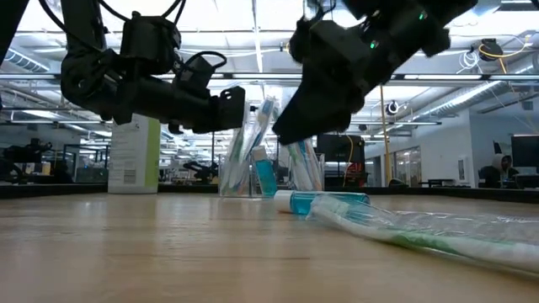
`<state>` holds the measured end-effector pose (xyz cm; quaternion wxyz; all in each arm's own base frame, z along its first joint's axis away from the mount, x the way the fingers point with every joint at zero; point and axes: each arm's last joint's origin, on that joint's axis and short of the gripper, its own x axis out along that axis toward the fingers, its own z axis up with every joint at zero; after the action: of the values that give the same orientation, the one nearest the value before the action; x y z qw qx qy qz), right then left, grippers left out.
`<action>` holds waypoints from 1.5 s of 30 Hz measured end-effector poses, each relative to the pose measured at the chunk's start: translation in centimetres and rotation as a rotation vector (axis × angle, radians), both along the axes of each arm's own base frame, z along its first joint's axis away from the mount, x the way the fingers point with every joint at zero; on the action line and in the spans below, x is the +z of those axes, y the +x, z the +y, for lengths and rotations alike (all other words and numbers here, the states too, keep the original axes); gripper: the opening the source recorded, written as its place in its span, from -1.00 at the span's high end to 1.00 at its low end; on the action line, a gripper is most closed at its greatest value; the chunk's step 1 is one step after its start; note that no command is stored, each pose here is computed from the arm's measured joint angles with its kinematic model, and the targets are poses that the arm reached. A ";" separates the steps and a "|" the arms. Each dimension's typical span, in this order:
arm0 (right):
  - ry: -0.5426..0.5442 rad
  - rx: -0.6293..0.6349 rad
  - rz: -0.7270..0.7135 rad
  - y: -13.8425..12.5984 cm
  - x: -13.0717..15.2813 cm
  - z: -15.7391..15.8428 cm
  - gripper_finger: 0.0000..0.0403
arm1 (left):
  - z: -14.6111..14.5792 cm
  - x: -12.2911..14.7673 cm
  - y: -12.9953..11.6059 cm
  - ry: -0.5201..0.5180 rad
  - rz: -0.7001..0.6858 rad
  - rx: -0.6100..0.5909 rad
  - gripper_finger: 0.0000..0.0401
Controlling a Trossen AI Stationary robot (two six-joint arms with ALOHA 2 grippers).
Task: Pick & Place toothbrushing station
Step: Put the green toothbrush to the left of the transparent organizer, then put the blue mouthwash in the middle of the transparent organizer
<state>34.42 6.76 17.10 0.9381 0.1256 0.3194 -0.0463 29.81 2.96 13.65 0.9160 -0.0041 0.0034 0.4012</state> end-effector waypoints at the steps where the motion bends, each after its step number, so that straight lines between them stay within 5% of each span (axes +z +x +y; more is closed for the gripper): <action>1: 0.017 -0.001 0.017 0.1 -0.5 -0.1 0.07 | -0.1 0.0 0.0 0.003 0.001 0.024 0.82; 11: 0.096 0.087 0.114 0.4 -2.4 -0.1 -0.09 | -2.4 0.6 -0.2 0.031 0.024 0.035 0.40; 14: 0.146 0.111 0.169 0.8 -1.0 -0.3 -0.11 | -2.9 1.4 -0.4 0.057 0.026 0.056 0.26; 20: 0.066 0.080 0.322 2.8 2.2 -0.3 -0.06 | -3.6 3.7 -1.1 0.089 0.006 0.112 0.08; 33: 0.094 -0.030 0.498 4.4 -2.1 -0.7 -0.05 | -4.4 4.2 -1.5 0.118 0.071 0.115 0.07; 41: 0.127 -0.050 0.513 4.2 -2.0 -0.6 -0.05 | -4.4 3.7 -1.5 0.094 0.088 0.117 0.07; 45: 0.138 -0.084 0.470 3.7 0.3 -1.5 -0.05 | -4.4 3.7 -1.5 0.093 0.087 0.117 0.07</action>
<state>38.10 5.28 17.43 0.8246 0.1882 0.5256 -0.0913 28.34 -1.44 17.33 0.8892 0.0557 0.0241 0.4535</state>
